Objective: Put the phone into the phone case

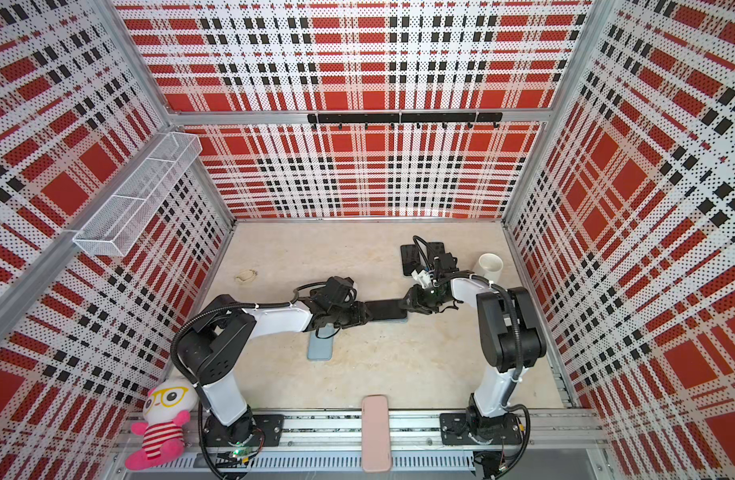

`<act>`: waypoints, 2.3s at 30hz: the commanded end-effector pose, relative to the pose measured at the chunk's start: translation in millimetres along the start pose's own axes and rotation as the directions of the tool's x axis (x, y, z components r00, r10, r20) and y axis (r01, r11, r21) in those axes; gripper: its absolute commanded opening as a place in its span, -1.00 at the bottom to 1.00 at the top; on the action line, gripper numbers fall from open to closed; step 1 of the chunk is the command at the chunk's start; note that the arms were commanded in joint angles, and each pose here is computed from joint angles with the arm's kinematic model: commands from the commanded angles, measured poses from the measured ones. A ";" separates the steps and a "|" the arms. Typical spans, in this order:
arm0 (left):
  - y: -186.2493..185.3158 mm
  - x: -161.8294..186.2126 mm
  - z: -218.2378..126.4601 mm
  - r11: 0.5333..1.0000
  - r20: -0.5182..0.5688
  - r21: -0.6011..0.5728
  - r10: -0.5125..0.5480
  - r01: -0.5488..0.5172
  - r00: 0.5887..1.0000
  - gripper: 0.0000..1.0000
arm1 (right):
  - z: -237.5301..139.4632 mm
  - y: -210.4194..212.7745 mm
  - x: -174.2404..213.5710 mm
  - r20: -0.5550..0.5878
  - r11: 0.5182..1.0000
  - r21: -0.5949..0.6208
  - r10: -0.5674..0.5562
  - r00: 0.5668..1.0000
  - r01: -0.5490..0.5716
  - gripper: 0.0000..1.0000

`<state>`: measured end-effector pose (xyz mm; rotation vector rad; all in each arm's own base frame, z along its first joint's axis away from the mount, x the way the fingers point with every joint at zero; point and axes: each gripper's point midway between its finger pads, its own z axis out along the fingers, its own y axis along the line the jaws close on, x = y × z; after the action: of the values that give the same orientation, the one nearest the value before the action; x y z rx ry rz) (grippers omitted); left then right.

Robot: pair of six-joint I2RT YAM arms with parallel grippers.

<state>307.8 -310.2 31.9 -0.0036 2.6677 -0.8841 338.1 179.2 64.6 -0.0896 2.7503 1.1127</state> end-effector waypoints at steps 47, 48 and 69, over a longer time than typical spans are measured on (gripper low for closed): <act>38.5 -5.5 10.3 0.953 -0.216 -0.149 0.230 -0.265 0.949 -0.42 | 29.0 -34.6 49.2 -0.060 0.937 0.348 0.033 0.998 -0.010 -0.79; 39.1 -6.6 8.8 0.954 -0.214 -0.149 0.227 -0.261 0.950 -0.42 | 29.0 -34.7 49.7 -0.059 0.934 0.358 0.037 0.998 -0.014 -0.80; 45.2 8.2 7.1 0.947 -0.267 -0.080 0.281 -0.312 0.922 -0.51 | 54.9 -44.7 85.4 -0.124 0.851 0.524 0.104 0.987 -0.024 -0.87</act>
<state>332.1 -296.9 22.1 0.4809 2.7287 -0.7203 316.5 178.2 28.9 0.0163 2.8909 0.3637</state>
